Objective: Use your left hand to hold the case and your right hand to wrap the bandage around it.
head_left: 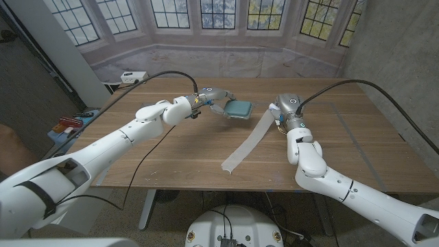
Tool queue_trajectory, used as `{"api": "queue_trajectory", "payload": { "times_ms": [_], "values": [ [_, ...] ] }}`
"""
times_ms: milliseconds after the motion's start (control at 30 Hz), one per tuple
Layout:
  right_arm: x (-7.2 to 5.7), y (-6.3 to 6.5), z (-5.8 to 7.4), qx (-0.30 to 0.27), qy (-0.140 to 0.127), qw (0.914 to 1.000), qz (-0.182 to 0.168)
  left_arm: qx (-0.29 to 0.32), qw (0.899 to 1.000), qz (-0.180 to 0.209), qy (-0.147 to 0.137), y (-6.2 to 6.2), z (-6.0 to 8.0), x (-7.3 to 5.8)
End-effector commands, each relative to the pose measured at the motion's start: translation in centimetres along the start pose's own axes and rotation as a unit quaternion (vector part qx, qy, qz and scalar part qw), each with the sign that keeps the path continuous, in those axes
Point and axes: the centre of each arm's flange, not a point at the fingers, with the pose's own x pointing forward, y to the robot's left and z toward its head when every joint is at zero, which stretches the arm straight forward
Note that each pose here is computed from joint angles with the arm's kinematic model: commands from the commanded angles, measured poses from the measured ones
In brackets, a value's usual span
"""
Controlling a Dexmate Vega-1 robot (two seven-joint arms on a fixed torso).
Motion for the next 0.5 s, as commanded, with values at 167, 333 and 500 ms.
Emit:
{"api": "queue_trajectory", "payload": {
  "times_ms": [167,333,500],
  "values": [
    [0.82,-0.29,0.63,-0.002,-0.016,0.9998,-0.014,0.001,1.0,-0.003,-0.003,-0.04,0.34,-0.26],
    [1.15,-0.4,0.94,-0.002,-0.02,0.9997,-0.016,0.003,1.0,-0.007,-0.004,0.05,0.46,-0.22],
    [1.49,-0.43,1.24,-0.001,-0.024,0.9996,-0.018,0.006,1.0,-0.01,-0.005,0.28,0.6,-0.13]
  ]
}}
